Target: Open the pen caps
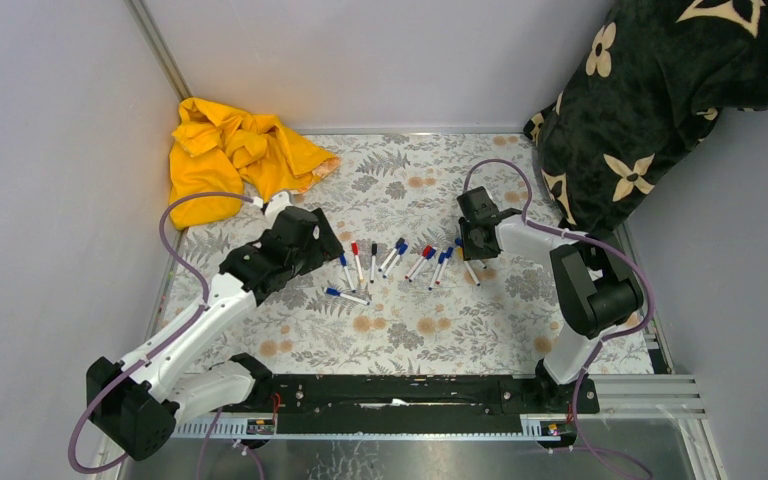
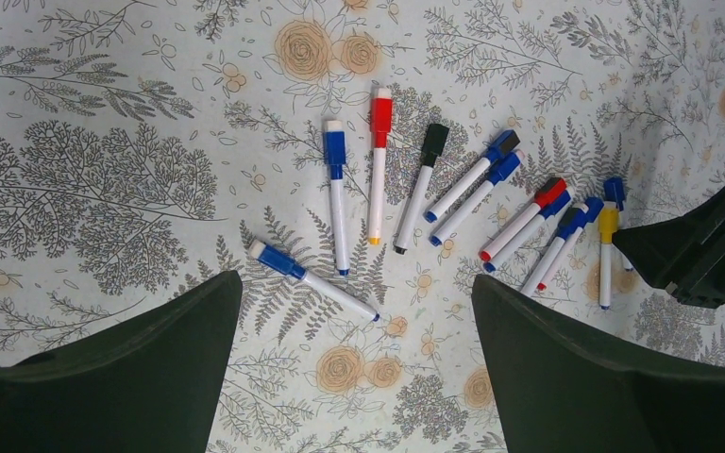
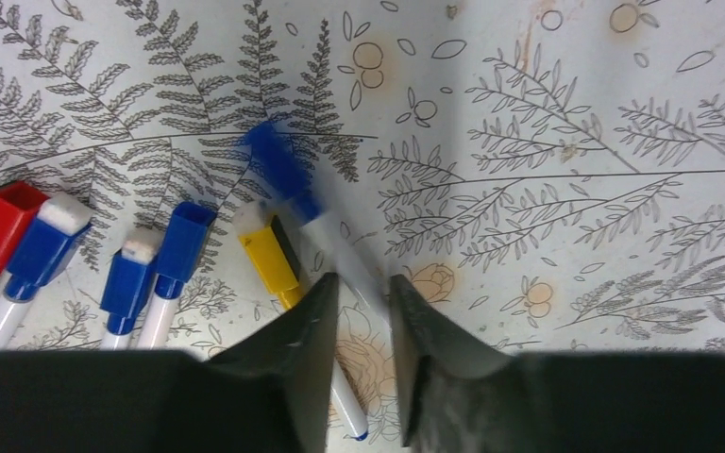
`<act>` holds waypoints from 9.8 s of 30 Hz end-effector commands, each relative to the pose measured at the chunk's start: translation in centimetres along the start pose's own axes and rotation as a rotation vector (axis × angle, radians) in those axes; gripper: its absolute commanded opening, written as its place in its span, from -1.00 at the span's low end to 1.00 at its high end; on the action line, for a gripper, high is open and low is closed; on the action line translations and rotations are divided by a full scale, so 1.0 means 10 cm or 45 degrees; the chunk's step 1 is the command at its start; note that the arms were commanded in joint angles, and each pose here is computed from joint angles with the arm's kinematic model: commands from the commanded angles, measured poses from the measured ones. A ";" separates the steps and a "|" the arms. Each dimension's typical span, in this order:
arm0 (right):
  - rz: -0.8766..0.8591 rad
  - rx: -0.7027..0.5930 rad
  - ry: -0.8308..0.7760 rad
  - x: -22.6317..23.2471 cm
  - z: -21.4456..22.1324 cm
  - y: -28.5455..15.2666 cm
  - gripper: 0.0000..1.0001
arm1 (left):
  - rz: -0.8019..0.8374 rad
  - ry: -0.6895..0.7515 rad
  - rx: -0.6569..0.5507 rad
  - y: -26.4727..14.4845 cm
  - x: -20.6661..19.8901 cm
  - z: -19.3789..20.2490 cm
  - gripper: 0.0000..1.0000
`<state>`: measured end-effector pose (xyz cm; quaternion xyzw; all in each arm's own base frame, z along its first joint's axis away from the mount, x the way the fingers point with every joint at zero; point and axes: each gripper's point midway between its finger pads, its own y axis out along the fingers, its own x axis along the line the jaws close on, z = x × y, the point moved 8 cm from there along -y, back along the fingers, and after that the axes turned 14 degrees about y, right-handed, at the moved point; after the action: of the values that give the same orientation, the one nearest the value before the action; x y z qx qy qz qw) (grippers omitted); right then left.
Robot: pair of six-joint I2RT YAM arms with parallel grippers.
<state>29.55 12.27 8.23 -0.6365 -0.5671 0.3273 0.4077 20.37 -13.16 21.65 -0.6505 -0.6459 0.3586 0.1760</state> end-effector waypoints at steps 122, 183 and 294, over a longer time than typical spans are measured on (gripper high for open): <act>-0.720 0.123 -0.177 0.84 0.44 -1.23 -1.00 | 0.561 -0.667 0.213 1.05 -0.86 -0.35 -1.00; 0.127 -0.267 0.224 -0.13 -0.85 0.15 -0.92 | -0.501 0.156 0.335 2.12 0.25 -0.42 -0.49; -0.517 0.173 -0.143 0.33 0.22 -1.08 -1.00 | 0.714 -0.192 0.303 0.93 -1.02 -0.40 0.73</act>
<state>23.40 14.09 14.18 -0.5090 -0.6430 0.3376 0.4621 30.18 -20.57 18.95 -0.7140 -0.4561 0.5144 0.1329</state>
